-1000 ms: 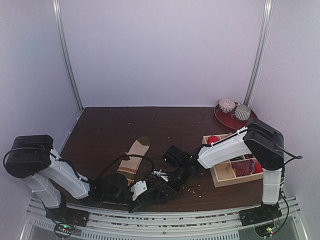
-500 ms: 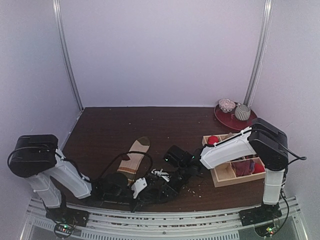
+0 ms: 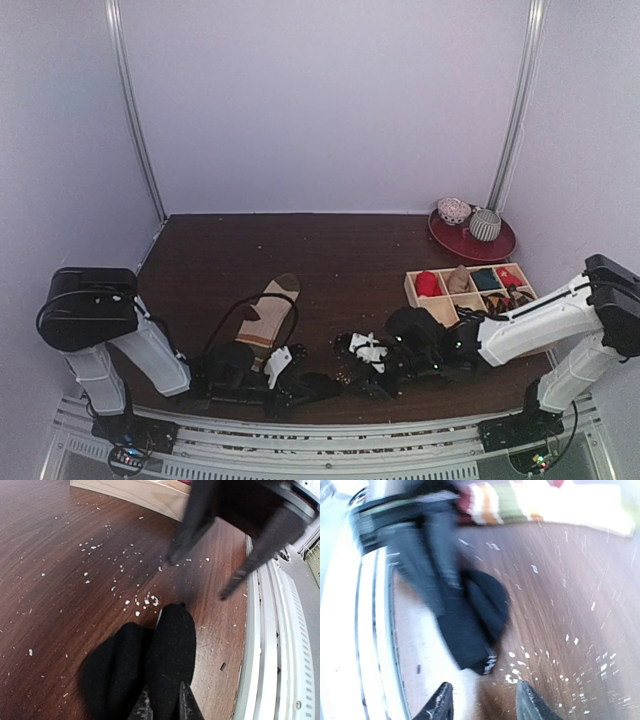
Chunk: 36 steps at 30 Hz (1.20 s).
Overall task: Roll the socks
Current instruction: Roll the sock at the center of the board.
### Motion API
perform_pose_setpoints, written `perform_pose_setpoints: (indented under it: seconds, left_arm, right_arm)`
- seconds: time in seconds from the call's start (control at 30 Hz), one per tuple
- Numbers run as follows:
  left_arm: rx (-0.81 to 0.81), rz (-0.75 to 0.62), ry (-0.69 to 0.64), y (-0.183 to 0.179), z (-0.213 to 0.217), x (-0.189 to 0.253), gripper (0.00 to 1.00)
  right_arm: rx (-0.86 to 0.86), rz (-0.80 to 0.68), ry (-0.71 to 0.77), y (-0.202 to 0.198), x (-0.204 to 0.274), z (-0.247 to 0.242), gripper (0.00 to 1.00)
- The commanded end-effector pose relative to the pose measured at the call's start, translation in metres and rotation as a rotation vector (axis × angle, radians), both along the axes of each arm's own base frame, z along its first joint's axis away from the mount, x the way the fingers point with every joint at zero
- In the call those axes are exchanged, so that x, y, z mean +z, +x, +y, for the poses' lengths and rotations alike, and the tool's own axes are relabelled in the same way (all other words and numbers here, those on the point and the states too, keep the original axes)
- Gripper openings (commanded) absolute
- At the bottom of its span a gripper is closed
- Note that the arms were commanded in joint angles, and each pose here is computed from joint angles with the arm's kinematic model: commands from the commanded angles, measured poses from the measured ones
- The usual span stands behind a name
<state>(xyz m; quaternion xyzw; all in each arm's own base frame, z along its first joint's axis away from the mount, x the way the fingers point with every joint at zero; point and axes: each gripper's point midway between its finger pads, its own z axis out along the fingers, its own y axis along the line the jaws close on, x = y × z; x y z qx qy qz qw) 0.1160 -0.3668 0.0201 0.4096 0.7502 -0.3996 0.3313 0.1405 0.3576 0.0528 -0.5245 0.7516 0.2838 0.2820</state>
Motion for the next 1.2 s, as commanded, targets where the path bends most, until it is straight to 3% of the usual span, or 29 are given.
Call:
perform_pose_setpoints:
  seconds: [0.0,0.33,0.53,0.73,1.1,1.17]
  left_arm:
    - [0.014,0.155,0.333,-0.021,0.058,-0.082,0.00]
    - [0.002,0.167,0.333,-0.022,0.057,-0.084,0.00]
    - [-0.005,0.169,0.333,-0.022,0.057,-0.085,0.00]
    - [-0.027,0.174,0.330,-0.025,0.055,-0.085,0.00]
    - [-0.049,0.147,0.315,-0.025,0.054,-0.079,0.00]
    - [-0.050,0.114,0.298,-0.022,0.052,-0.071,0.13]
  right_arm:
    - [0.040,-0.415,0.092,0.002,0.032,0.006,0.45]
    - [0.116,-0.647,-0.052,-0.002,0.007,0.027,0.45]
    - [0.145,-0.662,-0.056,-0.008,0.001,0.037,0.43]
    - [0.152,-0.644,-0.103,-0.007,-0.015,0.041,0.39]
    - [0.139,-0.430,-0.229,-0.013,-0.058,0.030,0.14]
    - [0.137,-0.358,-0.241,-0.016,-0.059,0.026,0.11]
